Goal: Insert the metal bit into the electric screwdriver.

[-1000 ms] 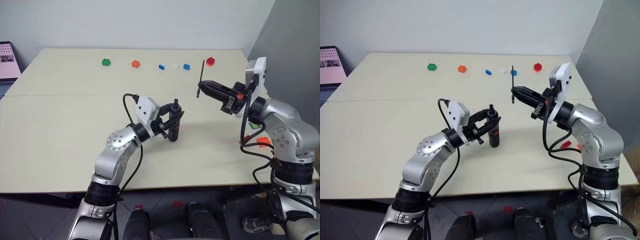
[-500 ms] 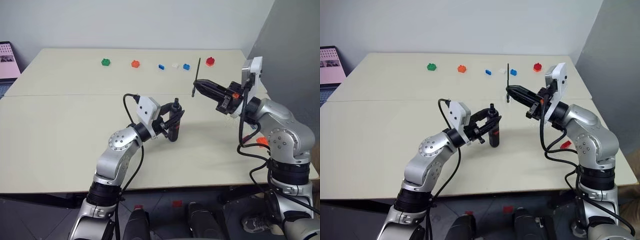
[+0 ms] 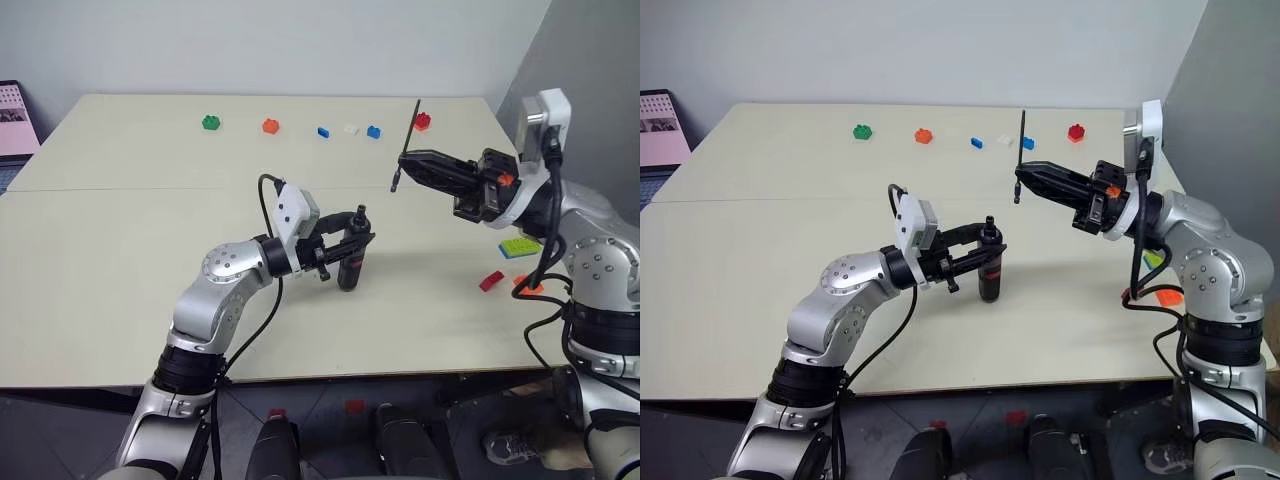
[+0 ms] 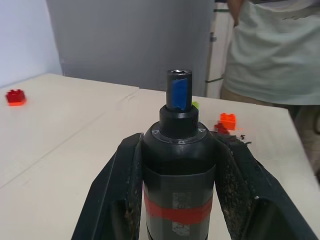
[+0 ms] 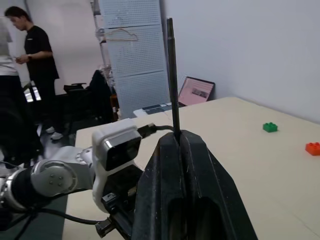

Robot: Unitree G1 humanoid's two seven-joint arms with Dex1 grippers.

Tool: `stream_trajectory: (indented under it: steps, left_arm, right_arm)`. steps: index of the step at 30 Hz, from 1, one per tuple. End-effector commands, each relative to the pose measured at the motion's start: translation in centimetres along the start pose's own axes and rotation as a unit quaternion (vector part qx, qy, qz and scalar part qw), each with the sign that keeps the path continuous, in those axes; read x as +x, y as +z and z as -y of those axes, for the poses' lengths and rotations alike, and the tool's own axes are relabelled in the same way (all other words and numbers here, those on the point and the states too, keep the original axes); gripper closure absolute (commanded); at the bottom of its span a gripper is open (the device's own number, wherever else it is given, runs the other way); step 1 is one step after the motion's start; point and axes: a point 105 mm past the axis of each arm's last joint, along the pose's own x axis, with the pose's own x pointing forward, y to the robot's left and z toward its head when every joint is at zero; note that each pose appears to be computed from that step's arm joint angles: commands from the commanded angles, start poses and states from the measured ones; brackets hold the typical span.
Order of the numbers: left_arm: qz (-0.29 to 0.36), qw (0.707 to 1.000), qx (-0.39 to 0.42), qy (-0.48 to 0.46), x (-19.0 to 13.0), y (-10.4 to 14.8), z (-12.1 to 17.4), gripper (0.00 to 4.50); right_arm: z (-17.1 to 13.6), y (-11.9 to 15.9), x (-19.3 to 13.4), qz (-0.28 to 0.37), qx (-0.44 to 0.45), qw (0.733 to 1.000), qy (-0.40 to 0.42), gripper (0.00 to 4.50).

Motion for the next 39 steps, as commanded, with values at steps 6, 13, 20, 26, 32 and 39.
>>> stream_trajectory:
  steps: [6,13,20,26,32,39]
  left_arm:
    - [0.02,0.997,0.017,-0.078,0.4,1.9,1.8,2.86]
    - [0.021,0.995,0.02,-0.094,0.2,1.3,2.2,2.86]
    - [0.017,0.994,0.042,-0.1,-0.4,0.8,2.0,2.86]
    - [0.017,0.994,0.048,-0.099,-1.1,0.4,2.2,2.86]
    - [0.013,0.994,0.046,-0.094,-1.6,0.0,2.3,2.86]
    - [0.005,0.994,0.041,-0.097,-1.8,-0.2,2.2,2.86]
  right_arm:
    - [-1.5,1.0,0.8,0.001,-0.003,0.998,0.067,4.5]
    - [-1.7,0.4,0.9,-0.017,0.0,0.996,0.088,4.5]
    - [-1.4,-0.4,0.9,-0.029,0.006,0.995,0.095,4.5]
    - [-1.7,-0.6,0.9,-0.032,0.015,0.994,0.107,4.5]
    - [-2.0,-1.1,1.2,-0.032,0.022,0.993,0.114,4.5]
    - [-2.4,-1.5,1.7,-0.033,0.026,0.99,0.131,4.5]
